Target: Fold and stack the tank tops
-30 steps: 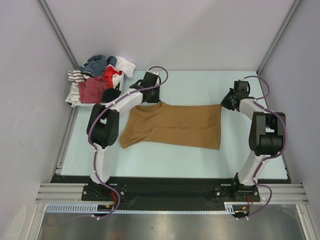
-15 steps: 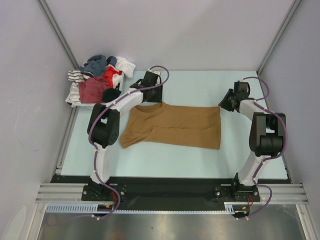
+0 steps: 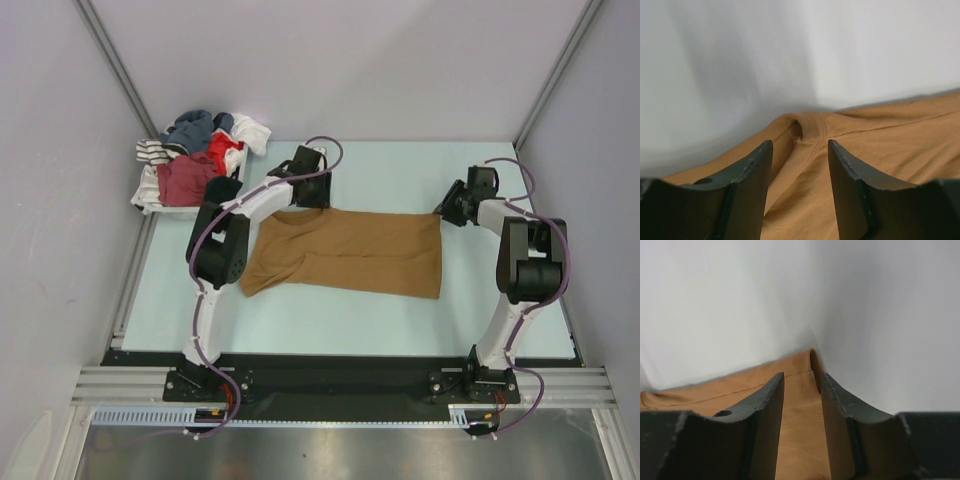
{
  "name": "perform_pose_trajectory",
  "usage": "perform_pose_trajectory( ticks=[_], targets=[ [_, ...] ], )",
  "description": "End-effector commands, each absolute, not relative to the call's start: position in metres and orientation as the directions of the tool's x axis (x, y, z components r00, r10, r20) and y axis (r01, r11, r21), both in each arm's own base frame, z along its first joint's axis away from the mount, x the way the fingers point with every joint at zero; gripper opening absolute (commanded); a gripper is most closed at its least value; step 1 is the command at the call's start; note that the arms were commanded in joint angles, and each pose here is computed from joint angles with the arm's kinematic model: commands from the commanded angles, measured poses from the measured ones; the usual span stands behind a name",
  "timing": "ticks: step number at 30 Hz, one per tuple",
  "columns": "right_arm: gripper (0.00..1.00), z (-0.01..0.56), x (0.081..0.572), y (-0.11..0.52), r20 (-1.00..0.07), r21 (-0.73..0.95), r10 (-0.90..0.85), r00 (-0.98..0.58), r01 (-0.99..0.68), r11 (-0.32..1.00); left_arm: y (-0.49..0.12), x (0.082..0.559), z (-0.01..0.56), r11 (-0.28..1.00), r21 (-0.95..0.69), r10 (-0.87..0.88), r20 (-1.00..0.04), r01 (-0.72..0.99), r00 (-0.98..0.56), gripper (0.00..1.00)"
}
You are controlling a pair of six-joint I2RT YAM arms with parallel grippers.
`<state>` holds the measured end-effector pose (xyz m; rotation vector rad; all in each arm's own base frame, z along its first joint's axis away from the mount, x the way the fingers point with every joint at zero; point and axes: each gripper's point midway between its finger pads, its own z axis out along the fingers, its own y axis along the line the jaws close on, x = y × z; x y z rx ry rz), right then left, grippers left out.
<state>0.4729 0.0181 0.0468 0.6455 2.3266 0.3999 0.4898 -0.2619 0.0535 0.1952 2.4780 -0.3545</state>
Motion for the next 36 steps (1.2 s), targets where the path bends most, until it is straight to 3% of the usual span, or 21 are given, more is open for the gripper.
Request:
perform_pose_trajectory(
  ticks=[1,7,13,26,29,36],
  targets=[
    [0.41,0.052,0.492,0.018,-0.559,0.459,0.537,-0.631,0.305,0.835,-0.274,0.504,0.068,0.938,-0.228,0.061,-0.635,0.262,-0.770,0.55],
    [0.30,0.040,0.492,0.022,-0.537,0.472,0.544,-0.644,0.306,0.827,-0.273,0.504,0.055,0.943,-0.221,0.064,-0.609,0.247,-0.790,0.56],
    [0.04,0.041,0.493,0.023,-0.537,0.477,0.542,-0.646,0.298,0.827,-0.271,0.501,0.048,0.945,-0.217,0.073,-0.592,0.245,-0.803,0.54],
    [0.00,0.040,0.494,0.026,-0.529,0.491,0.543,-0.652,0.287,0.823,-0.289,0.500,0.034,0.916,-0.288,0.068,-0.573,0.278,-0.817,0.47],
    [0.00,0.041,0.495,0.028,-0.530,0.496,0.541,-0.652,0.280,0.822,-0.288,0.501,0.034,0.920,-0.283,0.064,-0.575,0.272,-0.816,0.39],
    [0.00,0.043,0.495,0.030,-0.528,0.501,0.541,-0.655,0.273,0.821,-0.288,0.504,0.041,0.919,-0.287,0.052,-0.592,0.271,-0.804,0.08]
  ],
)
